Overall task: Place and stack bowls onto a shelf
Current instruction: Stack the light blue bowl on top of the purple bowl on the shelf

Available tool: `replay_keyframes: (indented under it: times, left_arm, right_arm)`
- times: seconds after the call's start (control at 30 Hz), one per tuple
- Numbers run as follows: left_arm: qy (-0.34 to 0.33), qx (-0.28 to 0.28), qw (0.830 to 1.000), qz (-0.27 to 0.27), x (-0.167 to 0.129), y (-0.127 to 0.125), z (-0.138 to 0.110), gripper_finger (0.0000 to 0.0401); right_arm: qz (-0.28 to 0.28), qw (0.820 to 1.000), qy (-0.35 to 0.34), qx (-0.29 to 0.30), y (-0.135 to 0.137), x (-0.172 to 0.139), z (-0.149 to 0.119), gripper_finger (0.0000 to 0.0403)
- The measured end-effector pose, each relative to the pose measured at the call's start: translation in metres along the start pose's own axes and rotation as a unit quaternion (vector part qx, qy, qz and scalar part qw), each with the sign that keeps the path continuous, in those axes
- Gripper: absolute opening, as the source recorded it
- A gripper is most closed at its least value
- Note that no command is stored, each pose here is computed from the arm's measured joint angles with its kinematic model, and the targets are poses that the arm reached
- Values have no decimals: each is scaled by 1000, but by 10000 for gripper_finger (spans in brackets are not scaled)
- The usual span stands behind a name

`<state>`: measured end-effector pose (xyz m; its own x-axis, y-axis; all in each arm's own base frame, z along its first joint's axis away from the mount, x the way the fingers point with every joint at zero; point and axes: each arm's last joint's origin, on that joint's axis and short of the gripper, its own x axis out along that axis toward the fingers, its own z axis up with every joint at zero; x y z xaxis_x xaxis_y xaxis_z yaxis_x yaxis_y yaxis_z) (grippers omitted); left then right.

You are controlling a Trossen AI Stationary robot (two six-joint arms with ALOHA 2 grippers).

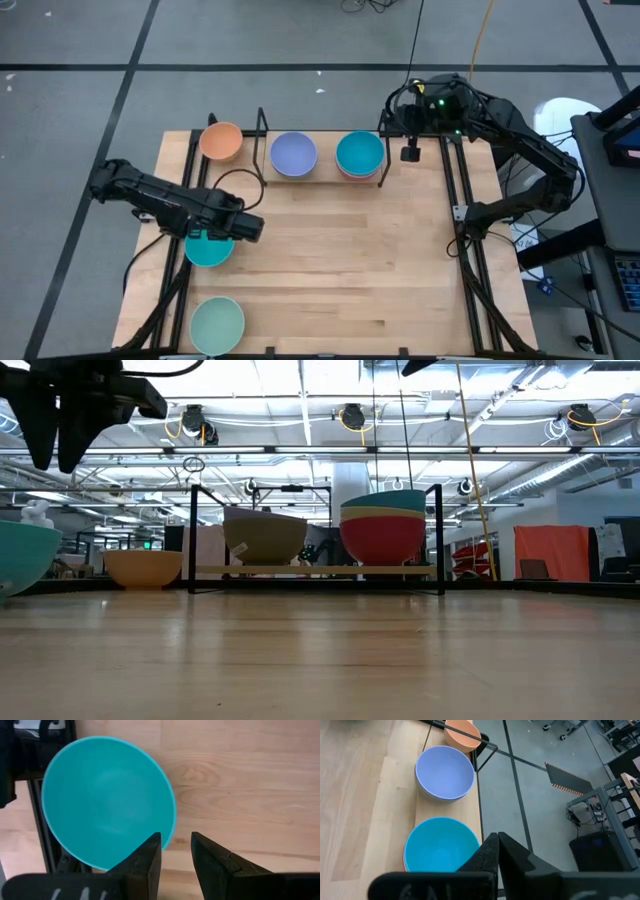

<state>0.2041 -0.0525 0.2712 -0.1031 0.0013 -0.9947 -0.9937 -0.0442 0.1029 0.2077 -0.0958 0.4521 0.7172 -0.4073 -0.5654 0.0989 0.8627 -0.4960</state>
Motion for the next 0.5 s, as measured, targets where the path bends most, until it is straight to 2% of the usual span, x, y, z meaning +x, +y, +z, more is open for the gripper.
replay_keyframes:
  times: [0.5]
  left_arm:
    - [-6,-1,1000,4,2,-2,0,113]
  right_arm:
    - [-5,1000,-8,-1,0,-9,-1,0]
